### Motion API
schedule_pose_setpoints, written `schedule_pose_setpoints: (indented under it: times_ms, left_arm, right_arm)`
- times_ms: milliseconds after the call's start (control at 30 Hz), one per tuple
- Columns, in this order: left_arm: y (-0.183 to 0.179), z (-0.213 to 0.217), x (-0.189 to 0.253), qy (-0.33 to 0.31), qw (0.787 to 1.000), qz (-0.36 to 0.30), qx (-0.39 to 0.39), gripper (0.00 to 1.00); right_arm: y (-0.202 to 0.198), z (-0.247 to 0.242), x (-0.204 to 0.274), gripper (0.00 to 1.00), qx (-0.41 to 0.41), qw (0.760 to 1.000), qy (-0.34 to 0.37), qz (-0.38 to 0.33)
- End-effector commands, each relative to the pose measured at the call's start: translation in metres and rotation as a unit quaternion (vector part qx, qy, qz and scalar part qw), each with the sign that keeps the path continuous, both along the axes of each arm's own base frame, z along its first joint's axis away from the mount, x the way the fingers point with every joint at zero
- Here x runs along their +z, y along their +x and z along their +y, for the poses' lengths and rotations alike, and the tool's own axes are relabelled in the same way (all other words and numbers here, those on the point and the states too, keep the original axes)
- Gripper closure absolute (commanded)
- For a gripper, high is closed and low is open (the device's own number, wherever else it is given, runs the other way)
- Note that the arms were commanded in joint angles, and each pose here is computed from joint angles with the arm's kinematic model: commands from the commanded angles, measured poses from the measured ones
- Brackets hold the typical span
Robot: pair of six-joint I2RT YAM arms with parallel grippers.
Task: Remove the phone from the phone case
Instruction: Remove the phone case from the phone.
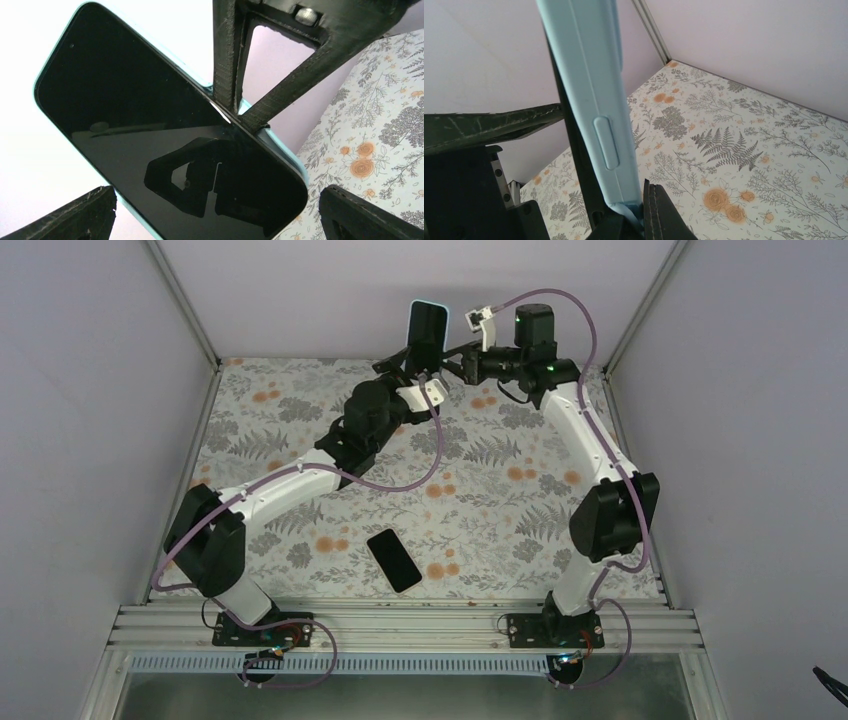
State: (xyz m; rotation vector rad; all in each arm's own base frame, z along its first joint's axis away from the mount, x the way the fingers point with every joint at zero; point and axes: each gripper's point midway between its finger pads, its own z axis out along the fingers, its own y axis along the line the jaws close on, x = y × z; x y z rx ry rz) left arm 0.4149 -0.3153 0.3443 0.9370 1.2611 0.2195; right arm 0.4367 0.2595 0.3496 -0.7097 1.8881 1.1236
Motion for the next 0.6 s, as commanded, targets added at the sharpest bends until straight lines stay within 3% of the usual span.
schedule_pose_setpoints:
  times_ms: [0, 400, 567]
  left_arm:
    - [0.000, 0.000, 0.015, -0.021, 1.000, -0.013, 0.004, 0.00]
    - [0.006, 0.009, 0.027, -0.044, 0.997, -0.042, 0.043, 0.03]
    - [0.007, 0.021, 0.040, -0.037, 0.984, -0.120, 0.125, 0.04]
  right_arm:
    - [-0.019, 0.002, 0.044, 0.97, 0.016, 0.998, 0.027, -0.059]
    - [-0.028, 0.007, 0.042, 0.97, 0.029, 0.997, 0.030, -0.058]
    - [-0.030, 0.010, 0.037, 0.97, 0.035, 0.998, 0.029, -0.049]
